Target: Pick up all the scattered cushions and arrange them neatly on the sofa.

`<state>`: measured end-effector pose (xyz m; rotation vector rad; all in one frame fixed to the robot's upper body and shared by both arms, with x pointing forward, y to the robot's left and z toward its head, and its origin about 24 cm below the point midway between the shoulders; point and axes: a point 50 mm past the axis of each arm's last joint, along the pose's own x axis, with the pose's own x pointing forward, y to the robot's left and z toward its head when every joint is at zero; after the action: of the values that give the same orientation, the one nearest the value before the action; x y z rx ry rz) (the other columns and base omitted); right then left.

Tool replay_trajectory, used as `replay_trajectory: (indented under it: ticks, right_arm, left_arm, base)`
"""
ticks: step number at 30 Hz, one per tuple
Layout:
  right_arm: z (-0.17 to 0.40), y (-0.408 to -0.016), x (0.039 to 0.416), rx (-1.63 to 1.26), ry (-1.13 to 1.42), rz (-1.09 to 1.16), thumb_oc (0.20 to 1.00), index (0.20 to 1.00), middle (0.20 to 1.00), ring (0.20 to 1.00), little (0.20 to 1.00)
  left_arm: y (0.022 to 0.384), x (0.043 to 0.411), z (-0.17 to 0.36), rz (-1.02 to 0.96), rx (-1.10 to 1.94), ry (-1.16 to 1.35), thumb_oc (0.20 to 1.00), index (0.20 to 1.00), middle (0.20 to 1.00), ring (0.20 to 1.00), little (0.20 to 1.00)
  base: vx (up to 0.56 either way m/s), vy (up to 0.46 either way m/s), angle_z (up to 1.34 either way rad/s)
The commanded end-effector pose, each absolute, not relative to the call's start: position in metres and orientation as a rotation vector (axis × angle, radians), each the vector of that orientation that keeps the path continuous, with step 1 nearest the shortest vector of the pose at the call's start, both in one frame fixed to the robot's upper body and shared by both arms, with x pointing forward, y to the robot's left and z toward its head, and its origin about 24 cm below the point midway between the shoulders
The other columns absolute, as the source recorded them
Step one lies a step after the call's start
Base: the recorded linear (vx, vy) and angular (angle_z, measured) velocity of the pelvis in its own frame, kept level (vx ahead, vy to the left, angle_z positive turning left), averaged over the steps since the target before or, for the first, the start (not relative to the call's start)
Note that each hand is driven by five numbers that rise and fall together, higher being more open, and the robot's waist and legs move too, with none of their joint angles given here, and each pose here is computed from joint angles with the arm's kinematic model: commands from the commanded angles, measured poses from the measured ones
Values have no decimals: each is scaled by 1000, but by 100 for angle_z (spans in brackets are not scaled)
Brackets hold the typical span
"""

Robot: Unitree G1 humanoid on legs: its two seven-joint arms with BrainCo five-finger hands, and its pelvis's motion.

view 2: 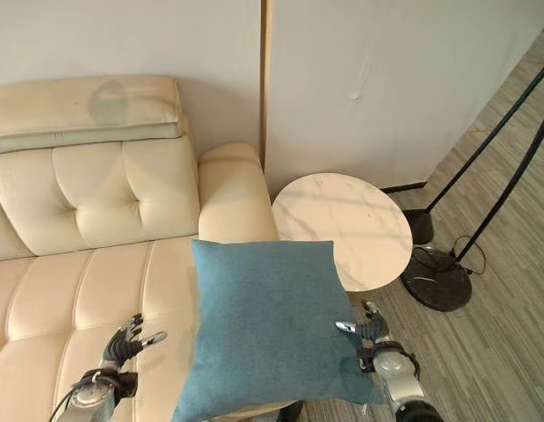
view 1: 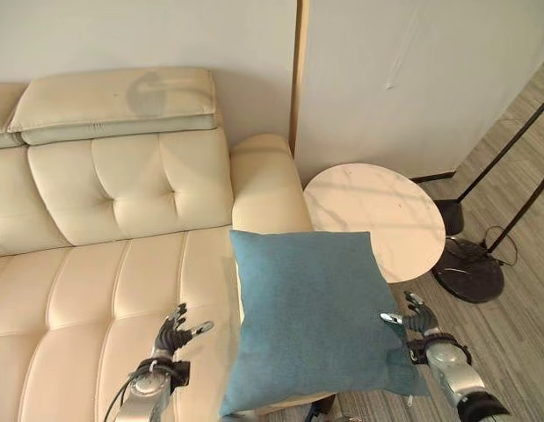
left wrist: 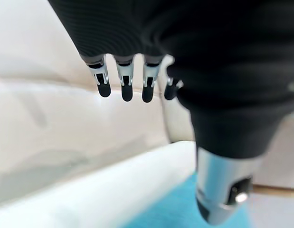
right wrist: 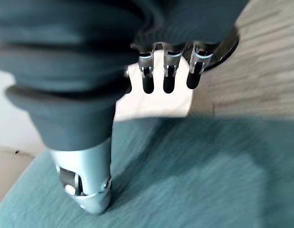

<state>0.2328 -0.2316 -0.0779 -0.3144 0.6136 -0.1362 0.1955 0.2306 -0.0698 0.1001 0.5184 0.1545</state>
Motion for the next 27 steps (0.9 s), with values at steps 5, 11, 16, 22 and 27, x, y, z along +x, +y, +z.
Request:
replay_trajectory:
  ticks: [5, 11, 16, 22, 27]
  right_arm:
    - [-69, -160, 253, -71, 535, 34, 200, 200, 200, 200, 200]
    - [-40, -138, 259, 37, 373, 135, 200, 200, 200, 200, 200]
    - [-22, -142, 252, 73, 281, 167, 200, 200, 200, 200, 200]
    - [1, -146, 246, 61, 166, 195, 200, 200, 200, 200, 200]
    - [41, -141, 256, -20, -27, 243, 200, 200, 200, 200, 200]
  left_arm:
    - [172, 240, -52, 35, -70, 399, 696, 696, 696, 696, 696]
    - [163, 248, -33, 39, -188, 310, 200, 200, 200, 200, 200]
    - [173, 246, -13, 64, -254, 210, 200, 200, 200, 200, 200]
    - [188, 235, 1, 96, -271, 142, 200, 200, 200, 200, 200]
    - [192, 240, 21, 80, -229, 45, 200, 200, 200, 200, 200]
  base:
    - [-47, 38, 0]
    - [-26, 62, -3]
    - [-33, 109, -7]
    - [-110, 189, -28]
    - [-246, 131, -43]
